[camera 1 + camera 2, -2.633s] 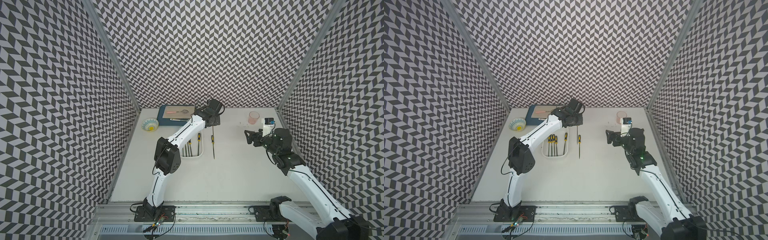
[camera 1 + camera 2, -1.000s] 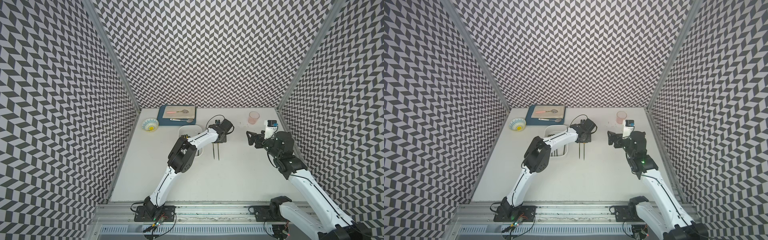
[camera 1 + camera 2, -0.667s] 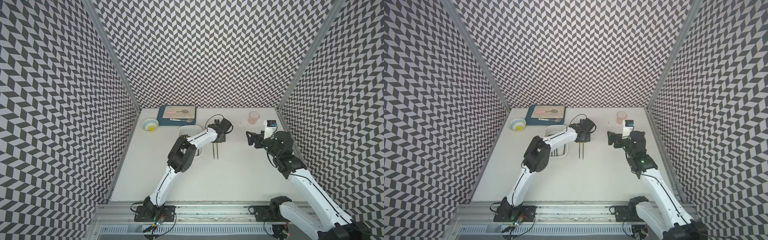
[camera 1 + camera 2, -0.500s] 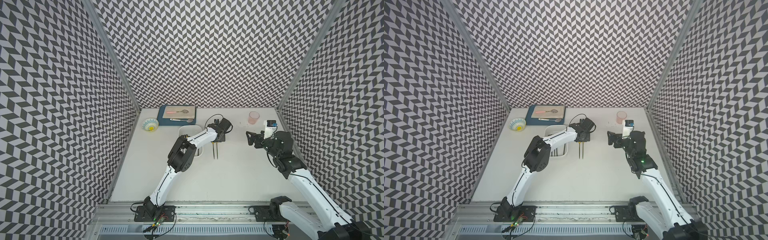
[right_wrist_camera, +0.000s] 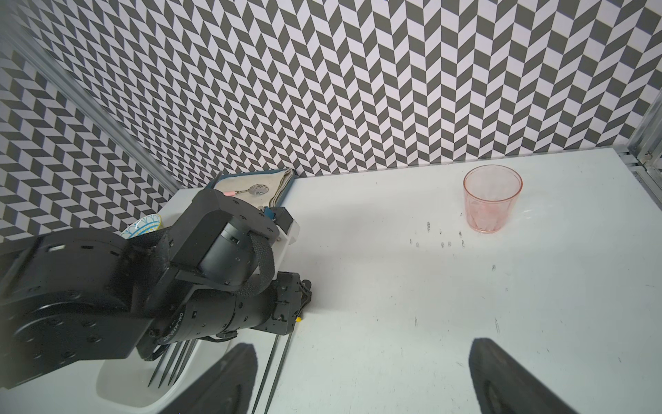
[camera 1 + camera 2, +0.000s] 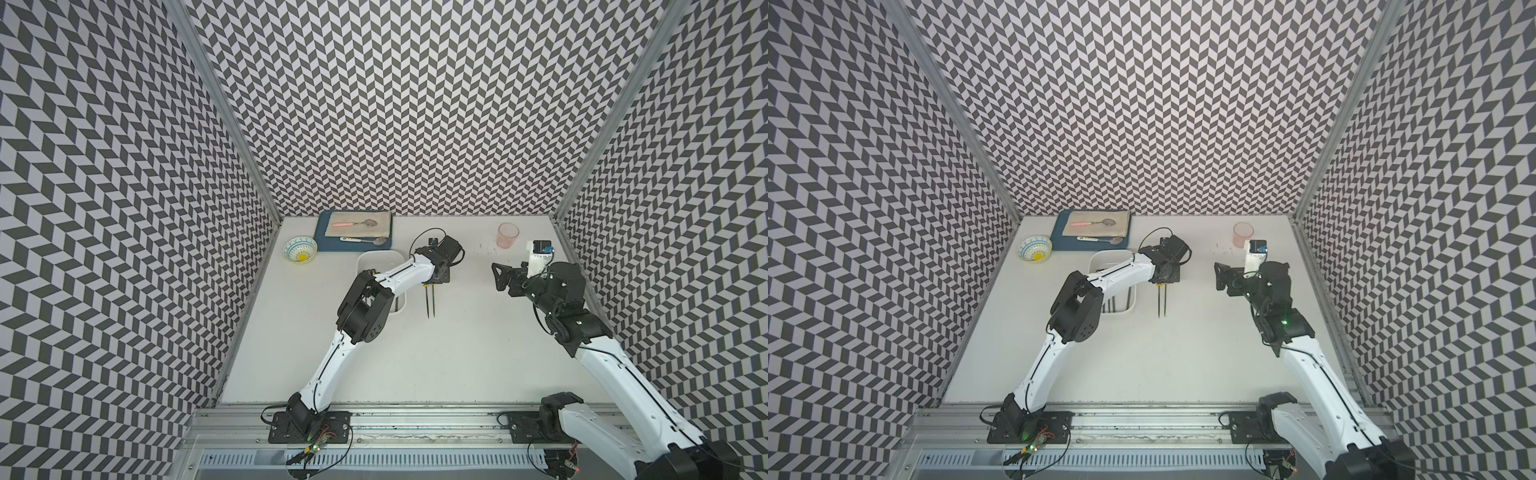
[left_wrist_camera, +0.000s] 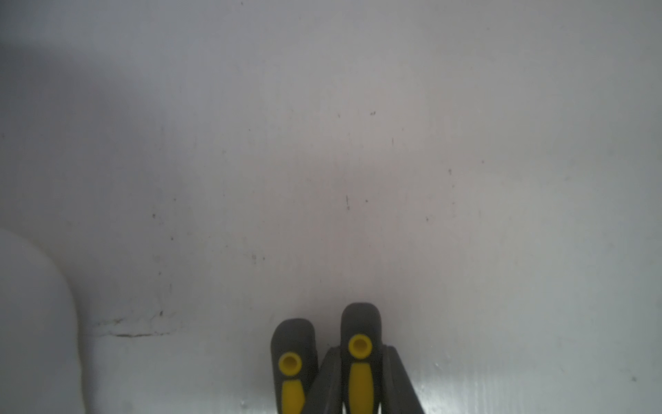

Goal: Take the file tool out of the storage box
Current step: Place the file tool at the center of the board.

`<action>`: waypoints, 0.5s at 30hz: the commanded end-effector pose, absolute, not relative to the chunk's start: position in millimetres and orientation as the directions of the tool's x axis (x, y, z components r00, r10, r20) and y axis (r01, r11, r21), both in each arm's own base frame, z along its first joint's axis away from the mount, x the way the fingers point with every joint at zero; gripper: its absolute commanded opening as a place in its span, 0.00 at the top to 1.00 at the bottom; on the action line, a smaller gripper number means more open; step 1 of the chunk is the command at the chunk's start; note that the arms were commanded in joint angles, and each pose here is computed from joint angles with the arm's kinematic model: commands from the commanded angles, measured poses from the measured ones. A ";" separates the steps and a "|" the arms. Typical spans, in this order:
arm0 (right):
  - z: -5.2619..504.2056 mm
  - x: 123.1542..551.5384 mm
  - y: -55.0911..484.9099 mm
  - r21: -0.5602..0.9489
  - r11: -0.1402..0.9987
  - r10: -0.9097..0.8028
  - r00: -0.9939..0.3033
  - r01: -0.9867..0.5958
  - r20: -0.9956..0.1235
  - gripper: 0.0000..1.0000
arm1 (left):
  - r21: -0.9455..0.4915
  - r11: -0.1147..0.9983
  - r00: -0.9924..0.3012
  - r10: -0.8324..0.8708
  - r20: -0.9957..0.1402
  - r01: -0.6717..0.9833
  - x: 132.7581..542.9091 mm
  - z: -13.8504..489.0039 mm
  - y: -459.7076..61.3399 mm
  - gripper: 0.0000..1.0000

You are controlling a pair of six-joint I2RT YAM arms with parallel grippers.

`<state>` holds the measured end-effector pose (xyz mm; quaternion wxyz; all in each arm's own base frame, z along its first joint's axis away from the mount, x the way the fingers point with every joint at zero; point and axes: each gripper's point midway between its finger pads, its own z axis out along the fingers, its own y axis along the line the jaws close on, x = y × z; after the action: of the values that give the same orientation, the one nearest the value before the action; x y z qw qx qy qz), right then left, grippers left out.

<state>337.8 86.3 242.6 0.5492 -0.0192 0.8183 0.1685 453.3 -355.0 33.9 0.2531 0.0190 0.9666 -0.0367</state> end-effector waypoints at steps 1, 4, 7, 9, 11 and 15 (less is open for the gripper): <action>254.2 341.8 89.1 0.249 0.940 0.157 -0.352 -0.233 -0.923 0.04 | -0.048 0.997 -0.867 0.031 -0.497 0.063 458.8 33.4 -354.5 0.86; 253.7 342.0 88.9 0.248 0.940 0.156 -0.353 -0.232 -0.923 0.03 | -0.048 0.997 -0.867 0.034 -0.496 0.066 458.8 33.1 -355.0 0.81; 254.4 342.2 89.2 0.248 0.940 0.156 -0.351 -0.234 -0.923 0.03 | -0.046 0.996 -0.868 0.038 -0.495 0.070 459.1 32.5 -355.1 0.80; 254.2 342.2 88.8 0.247 0.940 0.156 -0.351 -0.233 -0.923 0.03 | -0.046 0.996 -0.868 0.040 -0.496 0.072 459.1 33.0 -356.2 0.77; 254.5 342.5 88.9 0.247 0.940 0.156 -0.351 -0.233 -0.923 0.03 | -0.046 0.996 -0.867 0.039 -0.496 0.071 460.0 33.7 -356.2 0.76; 254.3 342.2 88.8 0.247 0.940 0.156 -0.351 -0.233 -0.923 0.03 | -0.045 0.996 -0.866 0.040 -0.498 0.072 460.2 34.9 -356.4 0.73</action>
<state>338.1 86.4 241.9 0.5485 -0.0199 0.8189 0.1678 455.6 -356.8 32.1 0.2533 0.0290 0.9664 -0.0336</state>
